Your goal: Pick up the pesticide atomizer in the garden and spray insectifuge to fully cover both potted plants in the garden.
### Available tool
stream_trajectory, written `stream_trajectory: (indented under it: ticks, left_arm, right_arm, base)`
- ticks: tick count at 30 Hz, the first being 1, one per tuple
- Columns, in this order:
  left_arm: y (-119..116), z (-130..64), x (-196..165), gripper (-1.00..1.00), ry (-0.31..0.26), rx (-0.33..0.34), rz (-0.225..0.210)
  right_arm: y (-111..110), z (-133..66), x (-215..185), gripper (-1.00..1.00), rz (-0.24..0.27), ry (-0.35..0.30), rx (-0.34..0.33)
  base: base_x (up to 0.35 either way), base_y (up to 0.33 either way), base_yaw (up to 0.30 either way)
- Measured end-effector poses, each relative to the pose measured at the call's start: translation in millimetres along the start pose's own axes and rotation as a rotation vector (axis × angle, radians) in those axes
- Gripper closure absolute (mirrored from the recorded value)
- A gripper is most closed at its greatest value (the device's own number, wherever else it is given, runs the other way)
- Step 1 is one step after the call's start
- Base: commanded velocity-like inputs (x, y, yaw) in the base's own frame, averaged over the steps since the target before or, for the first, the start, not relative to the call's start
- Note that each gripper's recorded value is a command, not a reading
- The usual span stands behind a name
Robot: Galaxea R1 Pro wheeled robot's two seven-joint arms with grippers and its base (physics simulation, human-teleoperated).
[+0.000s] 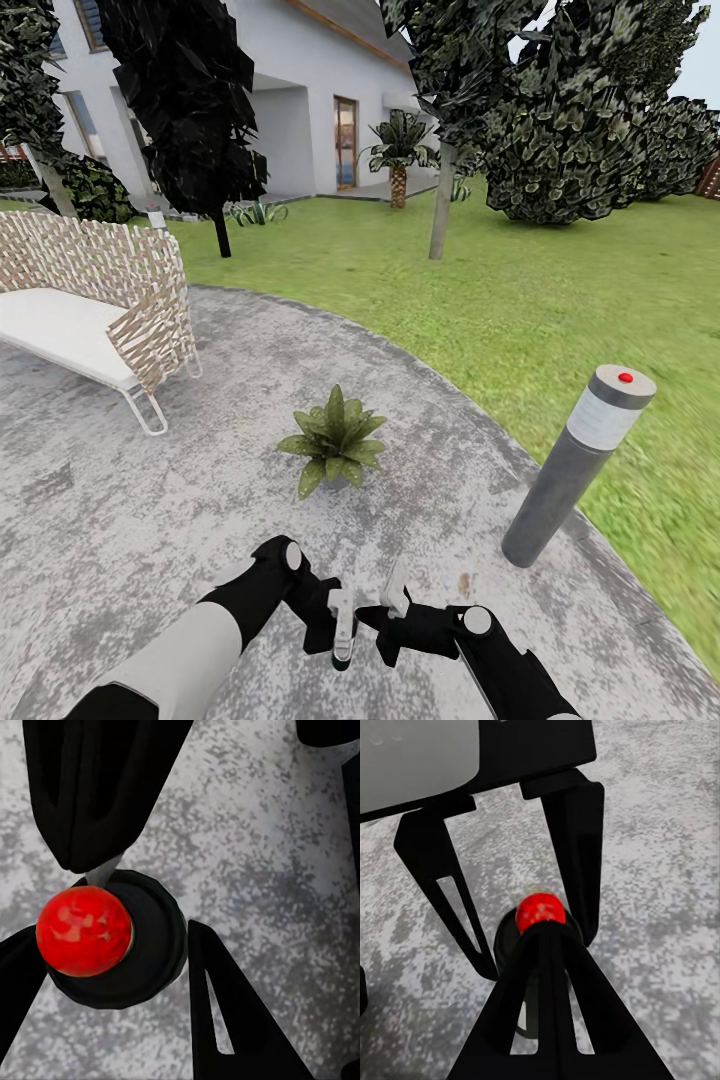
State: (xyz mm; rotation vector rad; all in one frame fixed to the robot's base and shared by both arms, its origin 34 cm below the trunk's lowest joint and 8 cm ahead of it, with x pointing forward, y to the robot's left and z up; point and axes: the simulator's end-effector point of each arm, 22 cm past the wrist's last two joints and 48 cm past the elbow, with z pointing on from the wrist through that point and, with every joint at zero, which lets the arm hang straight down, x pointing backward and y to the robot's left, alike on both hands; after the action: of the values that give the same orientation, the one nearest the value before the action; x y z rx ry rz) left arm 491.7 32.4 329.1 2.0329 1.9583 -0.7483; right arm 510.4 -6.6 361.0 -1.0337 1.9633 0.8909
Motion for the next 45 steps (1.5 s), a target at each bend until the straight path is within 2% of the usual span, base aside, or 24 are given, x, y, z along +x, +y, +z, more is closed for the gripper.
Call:
stream_trajectory:
  ticks: [6,11,15,20,22,24,25,27,28,29,32,33,35,37,38,39,41,42,45]
  left_arm:
    - [0.1,-0.2,0.9,1.0,0.001,0.0,-0.001]
    - [-0.9,-2.9,17.6,1.0,0.021,0.002,-0.017]
    - [1.0,-18.1,68.5,1.0,0.08,-0.011,-0.065]
    - [-0.2,-46.8,142.5,1.0,0.167,-0.036,-0.135]
    - [-8.0,-53.4,168.6,1.0,0.193,-0.037,-0.166]
    - [-24.0,-53.4,193.1,1.0,0.204,-0.031,-0.214]
    - [-27.3,-54.2,203.9,1.0,0.201,-0.05,-0.246]
    - [-19.4,-56.7,218.7,1.0,0.177,-0.139,-0.312]
    - [-11.4,-57.4,227.2,1.0,0.153,-0.219,-0.365]
    - [-7.7,-56.8,232.7,1.0,0.137,-0.27,-0.403]
    - [-12.7,-43.3,254.4,1.0,0.057,-0.423,-0.608]
    - [-8.9,-43.5,260.8,1.0,0.015,-0.491,-0.702]
    - [8.0,-58.8,280.1,1.0,-0.07,-0.669,-0.898]
    - [5.3,-67.4,303.2,1.0,-0.095,-0.797,-1.015]
    - [2.4,-74.6,315.5,1.0,-0.122,-0.888,-1.059]
    - [0.6,-81.4,323.5,1.0,-0.146,-0.959,-1.083]
    - [-14.7,-104.4,352.9,1.0,-0.186,-1.171,-1.168]
    - [-27.8,-110.9,366.3,1.0,-0.184,-1.246,-1.211]
    - [-54.9,-112.3,384.5,1.0,-0.158,-1.315,-1.263]
  right_arm:
    - [0.0,0.0,0.0,1.0,0.0,0.0,0.0]
    - [0.2,0.1,0.3,1.0,0.001,0.001,0.0]
    - [0.4,0.1,1.0,1.0,0.002,0.002,-0.001]
    - [-0.5,-0.8,4.9,1.0,0.003,0.01,0.002]
    - [-2.3,-2.0,6.7,1.0,0.003,0.013,0.007]
    - [-4.8,-3.4,8.5,1.0,0.002,0.016,0.014]
    - [-8.0,-4.6,10.4,1.0,0.001,0.02,0.026]
    - [-17.5,-8.6,25.4,1.0,0.017,0.046,0.069]
    - [-23.3,-11.6,43.4,1.0,0.042,0.076,0.105]
    - [-26.9,-13.1,55.4,1.0,0.06,0.095,0.133]
    - [-50.9,-26.3,113.5,1.0,0.133,0.197,0.331]
    - [-58.8,-35.4,137.8,1.0,0.155,0.239,0.421]
    - [-70.6,-55.7,171.3,1.0,0.164,0.282,0.586]
    - [-74.7,-71.6,187.4,1.0,0.154,0.282,0.689]
    - [-74.7,-81.3,195.5,1.0,0.158,0.272,0.742]
    - [-75.9,-88.9,199.7,1.0,0.161,0.263,0.784]
    - [-84.8,-116.0,208.4,1.0,0.158,0.252,0.927]
    - [-91.3,-129.1,209.0,1.0,0.161,0.243,1.0]
    - [-101.3,-152.1,211.3,1.0,0.205,0.223,1.125]
  base:
    - [0.0,0.0,0.0]
    - [0.0,0.0,0.0]
    - [0.0,0.0,0.0]
    - [0.0,0.0,0.0]
    - [0.0,0.0,0.0]
    - [0.0,0.0,0.0]
    - [0.0,0.0,0.0]
    - [0.0,0.0,0.0]
    - [0.0,0.0,0.0]
    - [0.0,0.0,0.0]
    - [0.0,0.0,0.0]
    - [0.0,0.0,0.0]
    - [0.0,0.0,0.0]
    - [0.0,0.0,0.0]
    - [0.0,0.0,0.0]
    - [0.0,0.0,0.0]
    - [0.0,0.0,0.0]
    - [0.0,0.0,0.0]
    - [0.0,0.0,0.0]
